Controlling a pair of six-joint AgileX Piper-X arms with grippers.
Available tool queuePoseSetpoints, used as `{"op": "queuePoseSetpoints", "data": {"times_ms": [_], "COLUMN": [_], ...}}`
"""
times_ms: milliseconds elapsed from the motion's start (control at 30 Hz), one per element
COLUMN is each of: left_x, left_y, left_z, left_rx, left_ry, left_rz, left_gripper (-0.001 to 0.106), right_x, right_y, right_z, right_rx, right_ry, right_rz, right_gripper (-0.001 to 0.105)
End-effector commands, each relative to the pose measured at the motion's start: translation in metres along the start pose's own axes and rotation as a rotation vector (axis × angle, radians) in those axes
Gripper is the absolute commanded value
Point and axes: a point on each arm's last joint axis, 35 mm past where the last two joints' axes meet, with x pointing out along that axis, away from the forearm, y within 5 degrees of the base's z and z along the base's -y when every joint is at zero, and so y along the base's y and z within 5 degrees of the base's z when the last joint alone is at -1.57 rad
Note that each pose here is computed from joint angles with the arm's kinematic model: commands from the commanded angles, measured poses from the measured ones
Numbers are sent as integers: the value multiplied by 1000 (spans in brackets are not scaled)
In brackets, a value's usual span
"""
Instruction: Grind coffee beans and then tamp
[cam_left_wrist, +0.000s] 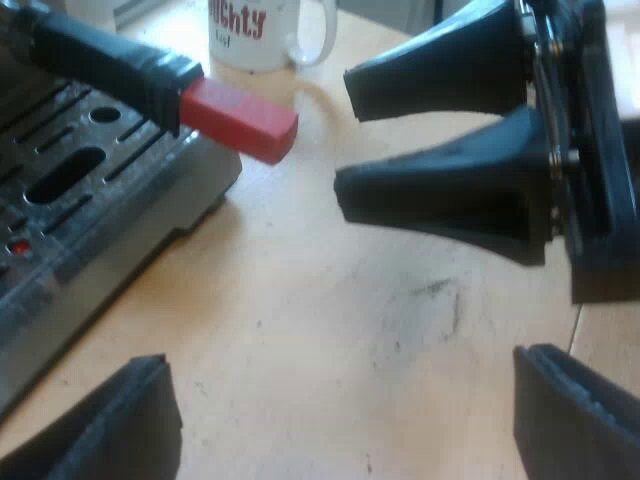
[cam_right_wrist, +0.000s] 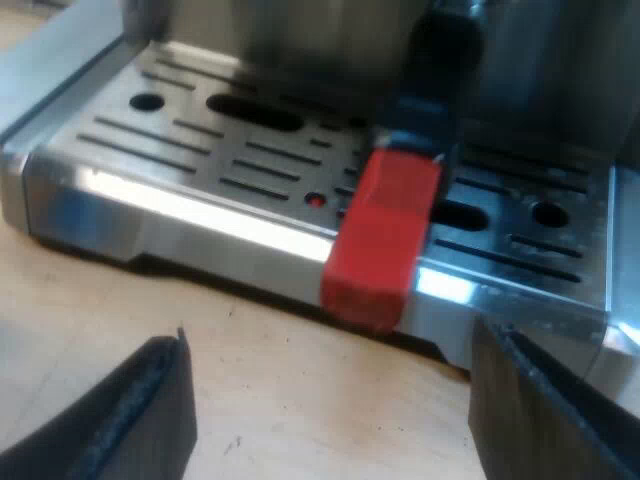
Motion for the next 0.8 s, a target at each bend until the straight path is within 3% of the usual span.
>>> {"op": "queuePoseSetpoints", "data": {"times_ms": [33,133,333,567,600,633,800], "left_x": [-9,-14,-12,-12,-12,-12,-12], "left_y": [-7,-10,-8,-8,-8,-8,-8], "left_z": [6,6,3,4,4,4,4], "left_rx": [47,64,62,63,63,63,63], "left_ry": [-53,-80,-76,-78,-78,-78,-78], "left_rz": [5,21,21,21,21,21,21], "left_gripper": [72,72,72,72,72,72,72], "right_x": [-8,-10,3,20,34,36,43], "right_y": [-7,-11,-26,-42,-56,-58,-62], "right_z": [14,28,49,53,51,51,50], "right_rx": [19,27,109,168,219,229,247], "right_ry": [31,71,117,166,214,223,244], "right_rz": [9,43,73,82,118,128,142], "right_gripper": [62,62,62,62,62,62,62]}}
